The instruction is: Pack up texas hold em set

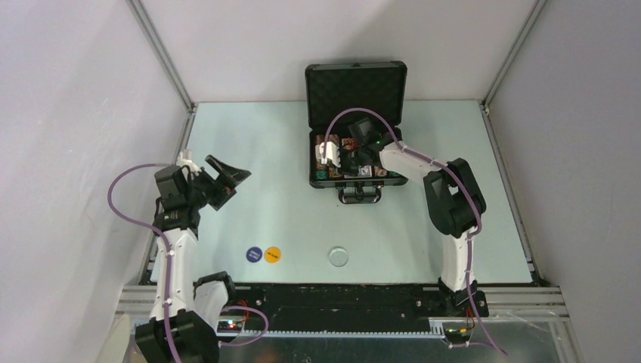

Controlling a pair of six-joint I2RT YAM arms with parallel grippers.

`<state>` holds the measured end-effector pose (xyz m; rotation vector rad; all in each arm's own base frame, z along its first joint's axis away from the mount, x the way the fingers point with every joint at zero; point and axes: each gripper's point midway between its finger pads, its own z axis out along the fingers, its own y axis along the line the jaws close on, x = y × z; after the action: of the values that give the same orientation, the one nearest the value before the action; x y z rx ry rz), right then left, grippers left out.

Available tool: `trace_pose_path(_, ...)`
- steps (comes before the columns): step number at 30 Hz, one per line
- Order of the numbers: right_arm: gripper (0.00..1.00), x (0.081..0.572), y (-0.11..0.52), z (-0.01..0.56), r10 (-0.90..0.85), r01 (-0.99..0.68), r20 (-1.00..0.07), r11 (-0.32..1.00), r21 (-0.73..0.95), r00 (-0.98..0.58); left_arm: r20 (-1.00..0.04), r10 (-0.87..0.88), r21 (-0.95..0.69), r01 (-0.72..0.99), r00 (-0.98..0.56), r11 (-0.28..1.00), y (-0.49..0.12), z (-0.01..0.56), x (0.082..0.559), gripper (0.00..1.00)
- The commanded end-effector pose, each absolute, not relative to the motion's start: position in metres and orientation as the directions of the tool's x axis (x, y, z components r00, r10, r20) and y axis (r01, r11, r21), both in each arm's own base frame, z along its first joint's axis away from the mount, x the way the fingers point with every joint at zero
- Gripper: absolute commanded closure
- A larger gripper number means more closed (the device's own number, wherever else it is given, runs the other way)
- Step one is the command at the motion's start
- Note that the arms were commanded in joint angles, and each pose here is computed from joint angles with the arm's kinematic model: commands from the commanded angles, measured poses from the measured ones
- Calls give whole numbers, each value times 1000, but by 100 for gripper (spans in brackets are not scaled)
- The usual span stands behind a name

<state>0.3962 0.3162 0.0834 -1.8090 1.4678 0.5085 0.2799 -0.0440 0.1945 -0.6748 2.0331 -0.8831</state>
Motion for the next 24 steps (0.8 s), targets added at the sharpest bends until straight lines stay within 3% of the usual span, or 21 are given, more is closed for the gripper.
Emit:
trace_pose_path(1,100,419,323,93,-669,-915,-661,-72,-398,340,-482,-693,-768,-122,-536,628,-43,195,282,2)
trace_pose_path(12,100,428,323,85,-700,-892,-616,-66,-447,361,-481,-692,-768,-123,-538,629,-43,194,281,2)
trace_pose_path(24,78,428,322,85,-696,-891,-626,-45,-451,352,-481,-692,-768,-122,-538,629,-43,194,281,2)
